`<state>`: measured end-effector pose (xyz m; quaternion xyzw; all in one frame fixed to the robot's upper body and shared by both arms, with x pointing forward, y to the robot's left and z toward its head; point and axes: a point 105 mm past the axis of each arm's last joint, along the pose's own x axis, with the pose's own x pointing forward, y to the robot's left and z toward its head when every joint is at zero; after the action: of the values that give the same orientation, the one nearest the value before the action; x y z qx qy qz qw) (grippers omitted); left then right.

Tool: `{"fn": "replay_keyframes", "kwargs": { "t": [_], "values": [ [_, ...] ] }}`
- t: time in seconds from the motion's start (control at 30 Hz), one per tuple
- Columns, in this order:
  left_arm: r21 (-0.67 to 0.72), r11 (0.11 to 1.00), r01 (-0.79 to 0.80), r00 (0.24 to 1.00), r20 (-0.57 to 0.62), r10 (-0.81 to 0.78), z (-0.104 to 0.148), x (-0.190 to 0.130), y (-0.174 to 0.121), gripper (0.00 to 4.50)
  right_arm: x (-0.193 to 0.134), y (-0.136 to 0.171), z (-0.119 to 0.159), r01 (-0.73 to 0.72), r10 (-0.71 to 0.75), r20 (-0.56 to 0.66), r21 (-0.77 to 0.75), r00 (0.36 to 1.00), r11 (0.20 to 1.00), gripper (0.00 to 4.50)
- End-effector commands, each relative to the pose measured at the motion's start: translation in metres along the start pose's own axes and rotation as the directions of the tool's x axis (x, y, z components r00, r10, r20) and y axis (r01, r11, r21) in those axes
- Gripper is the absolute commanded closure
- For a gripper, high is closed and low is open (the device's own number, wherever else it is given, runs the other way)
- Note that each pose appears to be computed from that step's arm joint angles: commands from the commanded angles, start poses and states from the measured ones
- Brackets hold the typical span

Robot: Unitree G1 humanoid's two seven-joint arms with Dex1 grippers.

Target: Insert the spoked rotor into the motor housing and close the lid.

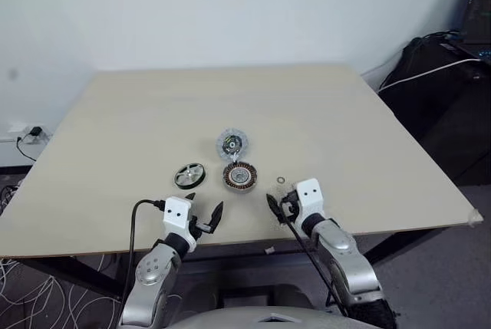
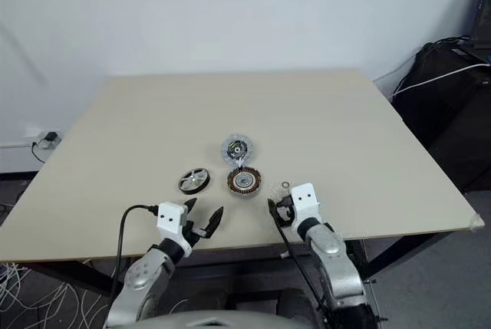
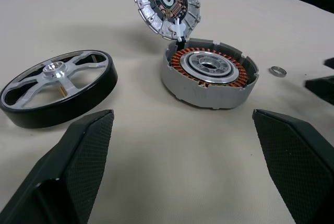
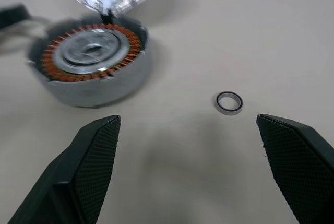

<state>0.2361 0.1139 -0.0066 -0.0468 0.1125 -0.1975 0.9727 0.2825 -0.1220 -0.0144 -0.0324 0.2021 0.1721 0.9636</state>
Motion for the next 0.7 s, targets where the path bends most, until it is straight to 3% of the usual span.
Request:
{"fn": "replay_keyframes", "kwargs": {
  "t": [0.03, 0.4, 0.7],
  "values": [
    [0.02, 1.0, 0.02, 0.998, 0.053, -0.021, 0.015, 0.003, -0.004, 0.0, 0.013, -0.008, 0.012, 0.022, -0.022, 0.001, -0.017, 1.0, 1.0, 0.02],
    [0.016, 1.0, 0.008, 0.999, 0.054, -0.009, 0.014, 0.002, -0.004, 0.0, 0.045, -0.026, 0.021, 0.052, -0.052, -0.039, 0.002, 0.998, 0.999, 0.02],
    [0.018, 1.0, 0.011, 0.998, 0.055, -0.012, 0.014, 0.002, -0.004, 0.0, 0.058, -0.021, 0.02, 0.038, -0.037, -0.062, 0.021, 0.997, 0.999, 0.02]
  ]
}}
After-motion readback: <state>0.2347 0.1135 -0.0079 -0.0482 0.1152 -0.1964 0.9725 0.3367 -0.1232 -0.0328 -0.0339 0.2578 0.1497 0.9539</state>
